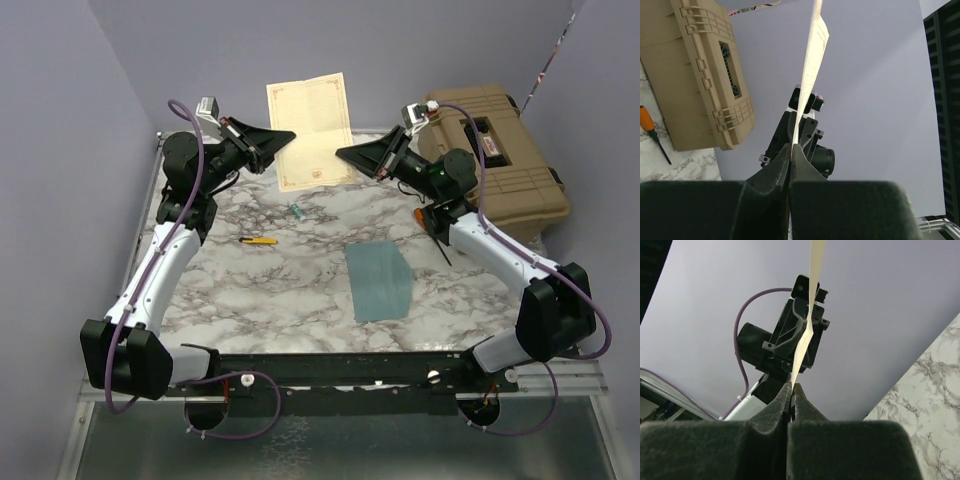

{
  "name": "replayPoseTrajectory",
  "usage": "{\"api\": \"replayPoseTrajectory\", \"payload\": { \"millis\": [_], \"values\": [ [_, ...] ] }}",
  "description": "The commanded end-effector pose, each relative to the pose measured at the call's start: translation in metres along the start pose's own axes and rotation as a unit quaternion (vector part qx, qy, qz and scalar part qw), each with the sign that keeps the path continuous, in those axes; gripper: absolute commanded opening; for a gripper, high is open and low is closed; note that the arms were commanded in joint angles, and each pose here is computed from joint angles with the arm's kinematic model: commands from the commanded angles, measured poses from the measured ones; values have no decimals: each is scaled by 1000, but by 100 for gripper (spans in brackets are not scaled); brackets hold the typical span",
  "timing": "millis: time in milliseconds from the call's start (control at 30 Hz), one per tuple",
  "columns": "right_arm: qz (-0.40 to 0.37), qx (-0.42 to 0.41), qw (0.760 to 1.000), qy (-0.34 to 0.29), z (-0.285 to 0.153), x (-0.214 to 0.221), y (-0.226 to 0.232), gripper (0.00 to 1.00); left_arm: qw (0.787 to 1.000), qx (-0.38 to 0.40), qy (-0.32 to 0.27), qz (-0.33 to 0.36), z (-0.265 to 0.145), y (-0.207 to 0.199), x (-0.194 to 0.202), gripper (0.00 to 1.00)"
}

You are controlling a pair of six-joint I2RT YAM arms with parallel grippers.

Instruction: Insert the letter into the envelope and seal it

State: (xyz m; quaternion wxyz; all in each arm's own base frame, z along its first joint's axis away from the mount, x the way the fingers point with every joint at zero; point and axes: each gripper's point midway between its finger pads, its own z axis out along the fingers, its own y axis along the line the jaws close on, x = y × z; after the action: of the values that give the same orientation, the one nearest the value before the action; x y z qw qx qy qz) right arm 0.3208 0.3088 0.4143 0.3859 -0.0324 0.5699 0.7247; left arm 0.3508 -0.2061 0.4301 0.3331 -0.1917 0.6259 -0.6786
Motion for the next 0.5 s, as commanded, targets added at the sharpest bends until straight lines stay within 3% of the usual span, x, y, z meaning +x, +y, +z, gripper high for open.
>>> {"api": "replayPoseTrajectory", "payload": {
  "millis": [0, 33, 133, 200, 300, 467],
  "values": [
    [-12, 15, 1000, 16, 0, 0, -7, 1, 997, 32, -14, 61, -10, -23, -2, 0],
    [-19, 18, 999, 19, 0, -1, -7, 7, 996, 31, -19, 86, -11, -25, -4, 0],
    [-51, 31, 998, 27, -3, -2, -6, 47, 985, 15, -35, 167, -15, -29, -9, 0],
    [-79, 36, 996, 31, -4, -4, -3, 65, 976, 0, -40, 213, -17, -29, -11, 0],
    [-113, 57, 991, 33, -8, -8, -2, 80, 963, 2, -33, 267, -20, -33, -9, 0],
    [-129, 103, 985, 42, -11, -13, -13, 90, 950, 22, -5, 310, -21, -43, 0, 0]
  ]
}}
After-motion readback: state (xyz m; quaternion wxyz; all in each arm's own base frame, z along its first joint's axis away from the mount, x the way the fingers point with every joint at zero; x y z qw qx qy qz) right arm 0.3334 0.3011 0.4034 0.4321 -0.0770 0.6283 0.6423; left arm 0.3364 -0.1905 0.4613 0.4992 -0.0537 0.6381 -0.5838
